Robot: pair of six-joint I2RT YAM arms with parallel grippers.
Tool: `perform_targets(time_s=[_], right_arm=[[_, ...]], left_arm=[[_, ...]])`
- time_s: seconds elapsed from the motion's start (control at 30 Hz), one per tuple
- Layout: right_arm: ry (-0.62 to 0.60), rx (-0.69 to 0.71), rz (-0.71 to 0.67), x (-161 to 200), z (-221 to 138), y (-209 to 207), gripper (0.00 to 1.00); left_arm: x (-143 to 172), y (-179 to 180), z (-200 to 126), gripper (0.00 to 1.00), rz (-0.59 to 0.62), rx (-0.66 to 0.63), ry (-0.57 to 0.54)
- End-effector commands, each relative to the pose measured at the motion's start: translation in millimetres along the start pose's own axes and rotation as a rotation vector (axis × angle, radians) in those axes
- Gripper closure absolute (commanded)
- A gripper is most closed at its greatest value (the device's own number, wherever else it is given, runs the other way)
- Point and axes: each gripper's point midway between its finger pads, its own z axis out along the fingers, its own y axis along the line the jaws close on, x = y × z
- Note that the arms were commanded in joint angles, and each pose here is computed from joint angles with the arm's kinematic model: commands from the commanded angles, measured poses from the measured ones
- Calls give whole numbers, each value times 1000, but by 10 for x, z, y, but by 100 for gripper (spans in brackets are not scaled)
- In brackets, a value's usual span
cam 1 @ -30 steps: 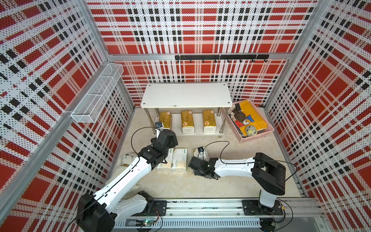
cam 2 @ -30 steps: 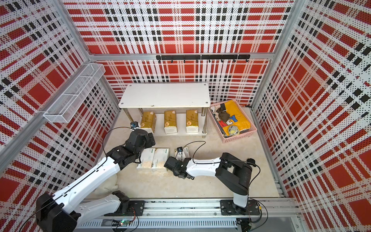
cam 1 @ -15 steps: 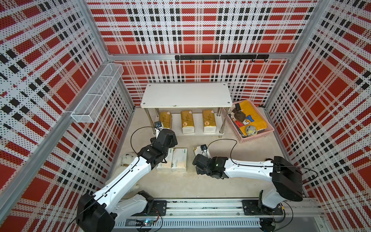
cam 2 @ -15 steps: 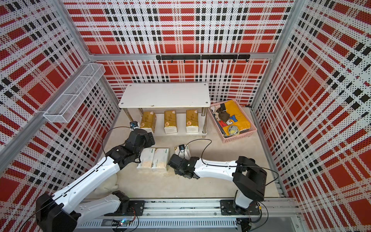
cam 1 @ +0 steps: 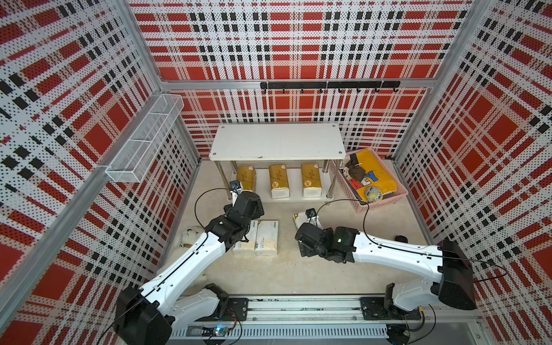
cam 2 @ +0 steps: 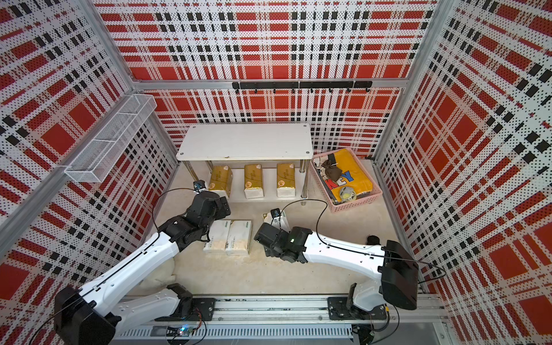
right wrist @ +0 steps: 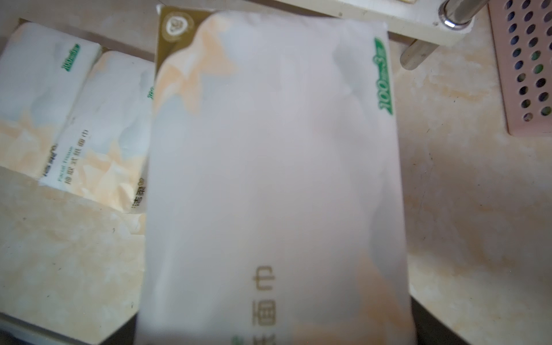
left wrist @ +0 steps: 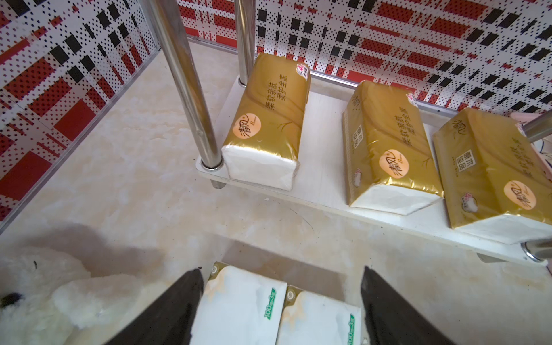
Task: Place the tissue boxes on the shelf by color
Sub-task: Pick up the box of tissues from the center of the board, then place a box of tissues on the shelf.
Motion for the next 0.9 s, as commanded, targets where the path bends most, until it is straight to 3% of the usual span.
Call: perform_targets(time_s=[0.0,0.43,0.87], right_arm=[[-54,10,-24,-215,-296,-93,12],[-218,26,2,-956,-839,-254,13],[-358,51,34,-1492,-1111,-410,13]], left_arm=[[8,-20,32,13,-2,-5,-6],[66,-128,74,13,14,10,2],[92,-161,2,13,10,33,-8]])
